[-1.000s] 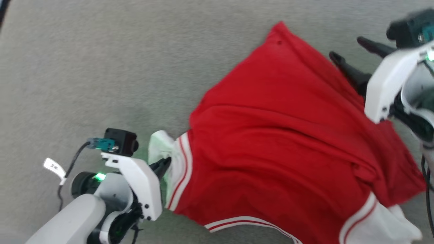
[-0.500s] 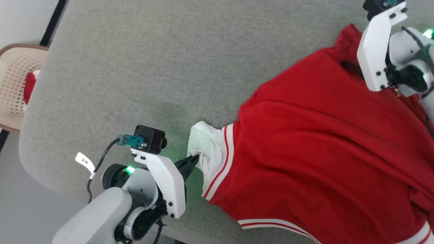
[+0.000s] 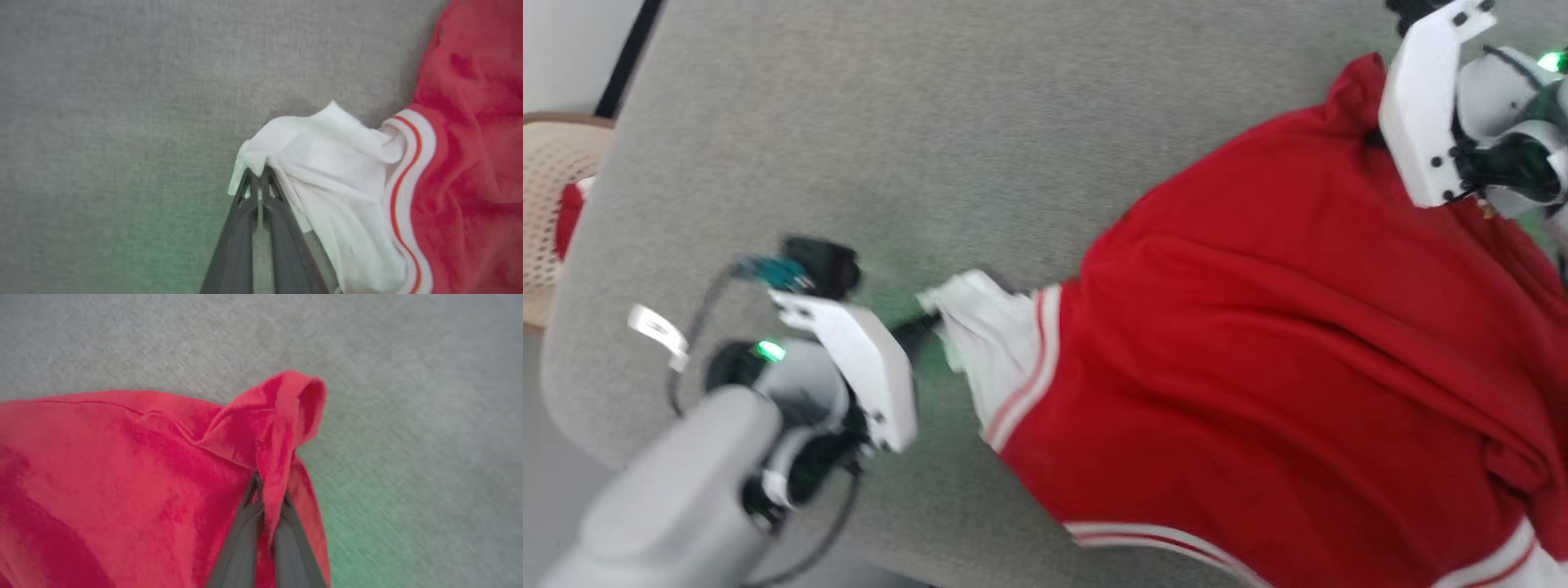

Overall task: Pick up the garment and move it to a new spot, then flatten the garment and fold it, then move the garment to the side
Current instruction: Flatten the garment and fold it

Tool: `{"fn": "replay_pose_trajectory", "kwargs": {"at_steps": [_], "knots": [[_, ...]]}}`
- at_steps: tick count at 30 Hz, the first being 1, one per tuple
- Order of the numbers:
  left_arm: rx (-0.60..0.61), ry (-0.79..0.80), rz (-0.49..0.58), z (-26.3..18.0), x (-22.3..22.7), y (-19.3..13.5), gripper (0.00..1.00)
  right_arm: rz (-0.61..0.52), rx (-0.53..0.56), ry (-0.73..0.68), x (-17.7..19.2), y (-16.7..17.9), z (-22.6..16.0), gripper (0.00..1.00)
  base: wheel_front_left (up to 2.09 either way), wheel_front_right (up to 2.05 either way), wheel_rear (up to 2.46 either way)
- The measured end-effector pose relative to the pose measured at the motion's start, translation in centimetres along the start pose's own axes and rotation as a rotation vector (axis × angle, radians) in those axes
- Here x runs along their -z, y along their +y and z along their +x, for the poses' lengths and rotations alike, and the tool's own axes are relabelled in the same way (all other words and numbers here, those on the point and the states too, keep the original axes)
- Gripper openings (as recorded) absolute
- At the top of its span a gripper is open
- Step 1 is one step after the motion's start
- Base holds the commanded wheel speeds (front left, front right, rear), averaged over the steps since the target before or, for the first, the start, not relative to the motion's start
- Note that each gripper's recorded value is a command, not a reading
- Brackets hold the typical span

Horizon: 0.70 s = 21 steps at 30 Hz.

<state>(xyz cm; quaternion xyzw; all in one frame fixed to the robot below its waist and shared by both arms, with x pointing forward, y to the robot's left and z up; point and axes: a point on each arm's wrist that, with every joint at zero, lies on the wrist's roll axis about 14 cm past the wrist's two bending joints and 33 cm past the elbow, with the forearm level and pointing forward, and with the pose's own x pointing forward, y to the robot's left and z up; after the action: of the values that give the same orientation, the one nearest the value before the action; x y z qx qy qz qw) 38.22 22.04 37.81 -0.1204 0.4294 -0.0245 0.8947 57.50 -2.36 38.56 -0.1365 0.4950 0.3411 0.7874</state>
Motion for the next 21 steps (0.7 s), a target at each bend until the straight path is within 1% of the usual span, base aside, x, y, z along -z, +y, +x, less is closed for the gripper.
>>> {"fn": "replay_pose_trajectory", "kwargs": {"at_steps": [5,8,11,12,18,19,20,21], "knots": [[-0.041,-0.084,0.074,-0.5,-5.7,1.3,0.00,0.055,0.050,-0.134,-0.7,-3.0,-3.6,0.00,0.00,0.00,0.00],[-0.062,-0.123,0.132,-1.4,-8.9,1.7,0.00,0.060,0.090,-0.202,-0.8,-4.2,-6.0,0.00,0.00,0.00,0.00],[-0.070,-0.181,0.190,-2.5,-12.7,1.3,0.00,0.075,0.134,-0.282,-1.0,-5.6,-9.0,0.00,0.00,0.00,0.00],[-0.070,-0.181,0.190,-2.5,-12.7,1.3,0.00,0.075,0.134,-0.282,-1.0,-5.6,-9.0,0.00,0.00,0.00,0.00],[-0.074,-0.319,0.303,-5.1,-20.2,-1.4,0.00,0.084,0.224,-0.423,-1.3,-7.3,-15.0,0.00,0.00,0.00,0.00],[-0.076,-0.363,0.340,-6.1,-22.3,-2.4,0.00,0.080,0.259,-0.470,-1.5,-7.7,-17.2,0.00,0.00,0.00,0.00],[-0.068,-0.379,0.357,-6.5,-23.2,-3.0,0.00,0.079,0.279,-0.489,-1.5,-7.9,-18.2,0.00,0.00,0.00,0.00],[-0.068,-0.379,0.357,-6.5,-23.2,-3.0,0.00,0.079,0.279,-0.489,-1.5,-7.9,-18.2,0.00,0.00,0.00,0.00]]}}
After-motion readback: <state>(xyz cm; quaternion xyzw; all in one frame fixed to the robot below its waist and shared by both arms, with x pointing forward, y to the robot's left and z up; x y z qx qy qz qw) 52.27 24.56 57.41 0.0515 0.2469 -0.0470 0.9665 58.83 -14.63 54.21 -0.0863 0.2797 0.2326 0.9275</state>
